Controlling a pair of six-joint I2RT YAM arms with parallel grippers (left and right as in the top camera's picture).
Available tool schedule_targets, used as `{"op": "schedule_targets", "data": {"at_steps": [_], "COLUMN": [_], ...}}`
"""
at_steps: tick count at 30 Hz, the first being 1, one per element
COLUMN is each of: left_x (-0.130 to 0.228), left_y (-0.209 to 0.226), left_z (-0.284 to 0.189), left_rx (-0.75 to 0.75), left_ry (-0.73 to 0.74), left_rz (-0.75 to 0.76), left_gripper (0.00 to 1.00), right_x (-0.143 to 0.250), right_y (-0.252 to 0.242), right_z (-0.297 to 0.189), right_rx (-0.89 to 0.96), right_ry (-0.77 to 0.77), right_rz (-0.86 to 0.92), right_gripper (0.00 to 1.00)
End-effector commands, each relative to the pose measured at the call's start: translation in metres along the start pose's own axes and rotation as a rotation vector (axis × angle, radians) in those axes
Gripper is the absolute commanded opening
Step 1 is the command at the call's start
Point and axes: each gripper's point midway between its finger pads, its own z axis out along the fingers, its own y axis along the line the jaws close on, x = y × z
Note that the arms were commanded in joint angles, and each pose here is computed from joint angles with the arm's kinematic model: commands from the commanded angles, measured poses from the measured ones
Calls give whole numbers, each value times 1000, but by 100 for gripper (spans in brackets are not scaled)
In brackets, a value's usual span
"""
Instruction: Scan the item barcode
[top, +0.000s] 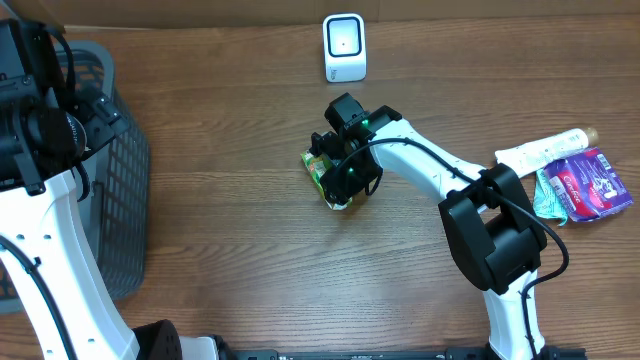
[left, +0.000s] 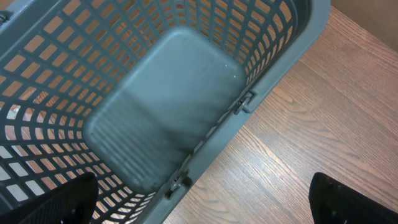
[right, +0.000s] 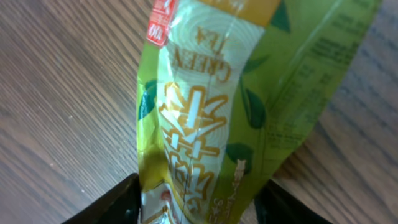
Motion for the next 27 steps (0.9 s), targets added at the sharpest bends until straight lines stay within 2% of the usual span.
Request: {"op": "schedule_targets", "data": {"at_steps": [1,4,5,6,12,19,22,27], "left_x": [0,0,0,0,0,0,0,0], "left_y": [-1,-1,-1,-1,-1,-2,-2,-2], "left_z": [2,2,2,2,2,3,3,3], "left_rx": [-2,-2,-2,-1,-2,-1,-2,-2], "left_ry": [5,5,5,5,6,6,7,7], "left_rz": [-11,-11,-11,-11,-10,-9,-9,-9], "left_gripper": [100,100,100,100,100,100,100,99], "right_x": [1,2,1,0,0,-8,-12,-15], "right_y": [7,7,6,5,11,15,8,9], "right_z": [2,3,3,3,-2,-35,-65,-146], "right_rx": [-45,-46,-45,-45,-126,-311,-368,-550], "right_ry": [-1,-2,-6,-9,-17,-69,-122,-317], "right_rz": [-2,22,54,72,132,202,236,166], "right_gripper": [53,39,24,19,4,4,4,4]}}
